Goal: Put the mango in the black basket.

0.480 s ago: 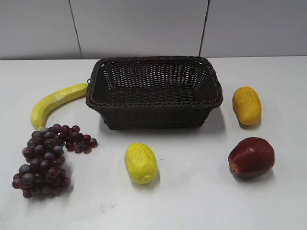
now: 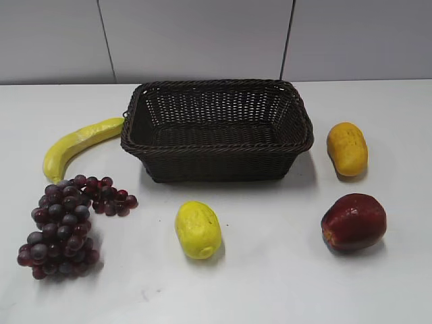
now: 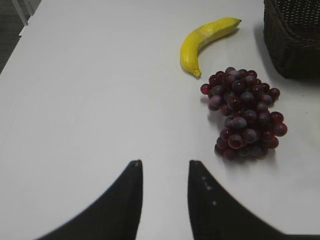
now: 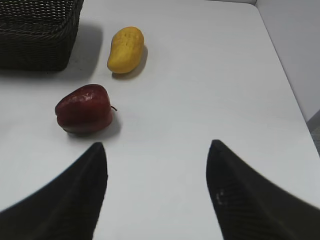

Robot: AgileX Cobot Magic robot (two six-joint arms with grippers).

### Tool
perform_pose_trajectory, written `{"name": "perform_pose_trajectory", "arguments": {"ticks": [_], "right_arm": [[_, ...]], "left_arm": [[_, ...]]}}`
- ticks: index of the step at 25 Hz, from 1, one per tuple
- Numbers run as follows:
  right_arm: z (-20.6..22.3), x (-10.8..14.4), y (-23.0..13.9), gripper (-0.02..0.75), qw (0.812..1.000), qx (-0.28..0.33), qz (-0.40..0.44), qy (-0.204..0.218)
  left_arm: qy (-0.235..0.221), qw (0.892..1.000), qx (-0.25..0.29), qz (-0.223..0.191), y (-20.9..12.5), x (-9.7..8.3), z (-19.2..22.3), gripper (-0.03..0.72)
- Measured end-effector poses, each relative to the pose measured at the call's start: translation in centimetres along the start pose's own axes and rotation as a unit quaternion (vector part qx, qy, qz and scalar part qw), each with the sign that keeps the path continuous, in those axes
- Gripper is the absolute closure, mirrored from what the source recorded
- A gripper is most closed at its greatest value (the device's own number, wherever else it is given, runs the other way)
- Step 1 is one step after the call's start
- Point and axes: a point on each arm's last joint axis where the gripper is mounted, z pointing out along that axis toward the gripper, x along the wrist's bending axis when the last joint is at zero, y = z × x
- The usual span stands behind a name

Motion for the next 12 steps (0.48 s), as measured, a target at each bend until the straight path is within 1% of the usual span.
{"name": "perform_pose_trajectory", "arguments": {"ticks": [10, 12], "right_arm": [[-0.02, 0.06, 0.03, 0.253, 1.000, -0.001, 0.002, 0.003], [0.04, 0.08, 0.54, 0.222, 1.000, -0.007, 0.004, 0.006]], "left_arm": [[0.000, 1.000, 0.000, 0.000, 0.00, 0.00, 0.00, 0.457], [0.000, 1.000, 0.000, 0.000, 0.00, 0.00, 0.00, 0.457]]}}
